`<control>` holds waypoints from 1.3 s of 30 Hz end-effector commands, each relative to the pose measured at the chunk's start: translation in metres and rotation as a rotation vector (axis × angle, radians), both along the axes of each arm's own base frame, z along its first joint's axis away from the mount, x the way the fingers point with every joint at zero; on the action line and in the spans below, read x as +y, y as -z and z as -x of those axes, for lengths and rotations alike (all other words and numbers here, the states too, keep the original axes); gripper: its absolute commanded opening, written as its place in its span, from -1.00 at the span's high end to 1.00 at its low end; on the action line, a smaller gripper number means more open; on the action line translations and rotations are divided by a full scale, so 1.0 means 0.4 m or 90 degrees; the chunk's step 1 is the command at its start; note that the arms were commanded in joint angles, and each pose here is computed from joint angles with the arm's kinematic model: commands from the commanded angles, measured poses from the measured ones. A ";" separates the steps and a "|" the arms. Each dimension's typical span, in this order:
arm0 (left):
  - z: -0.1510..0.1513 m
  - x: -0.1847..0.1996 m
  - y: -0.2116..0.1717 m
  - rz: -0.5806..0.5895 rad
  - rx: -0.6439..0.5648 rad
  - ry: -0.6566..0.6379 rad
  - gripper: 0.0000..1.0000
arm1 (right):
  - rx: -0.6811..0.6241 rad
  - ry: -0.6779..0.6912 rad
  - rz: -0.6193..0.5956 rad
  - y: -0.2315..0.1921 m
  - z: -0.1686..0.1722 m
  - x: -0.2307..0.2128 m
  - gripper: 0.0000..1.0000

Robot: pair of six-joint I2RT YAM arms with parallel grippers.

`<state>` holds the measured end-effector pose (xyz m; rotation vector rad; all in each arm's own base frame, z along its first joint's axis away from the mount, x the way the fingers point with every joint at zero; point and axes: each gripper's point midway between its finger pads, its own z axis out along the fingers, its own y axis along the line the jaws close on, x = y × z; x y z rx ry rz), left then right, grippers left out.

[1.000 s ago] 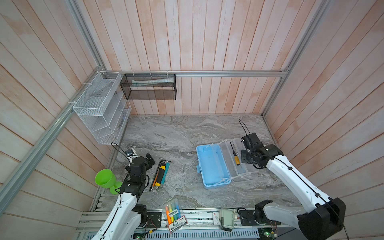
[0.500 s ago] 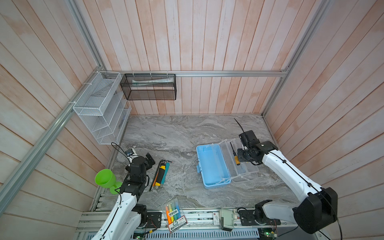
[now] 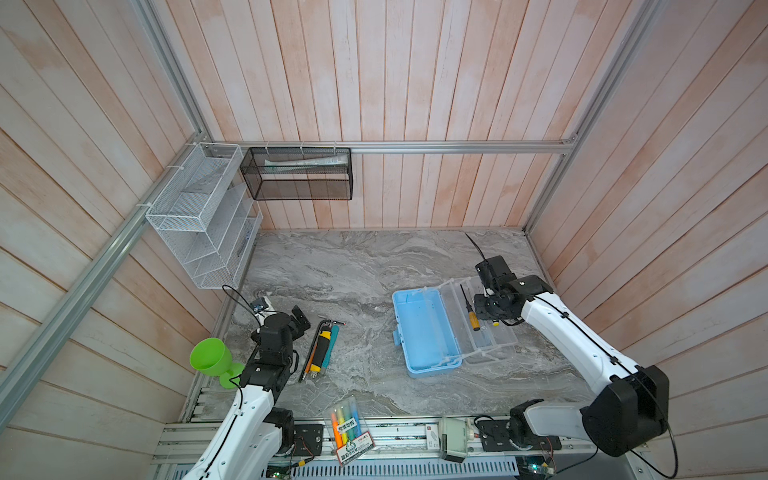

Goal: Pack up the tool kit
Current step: 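Lower the clear-handled screwdriver into the box beside the others and release, then move the right gripper back over the tool pile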

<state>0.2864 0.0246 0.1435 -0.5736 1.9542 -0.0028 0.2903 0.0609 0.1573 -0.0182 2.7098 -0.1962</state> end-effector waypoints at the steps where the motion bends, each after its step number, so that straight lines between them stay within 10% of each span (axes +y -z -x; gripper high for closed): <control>1: 0.006 0.007 0.006 -0.001 0.002 -0.008 -0.99 | -0.007 0.008 0.020 -0.026 -0.004 -0.016 0.42; 10: 0.006 0.007 0.005 -0.001 0.002 -0.008 -0.99 | -0.055 -0.025 -0.018 -0.088 -0.036 0.038 0.40; 24: 0.008 0.010 0.006 0.000 0.002 -0.013 -0.99 | -0.198 -0.331 -0.390 -0.127 0.082 0.751 0.07; 39: 0.029 0.040 0.008 0.006 0.001 -0.059 -0.99 | -0.027 -0.449 -0.321 0.168 0.200 1.123 -0.19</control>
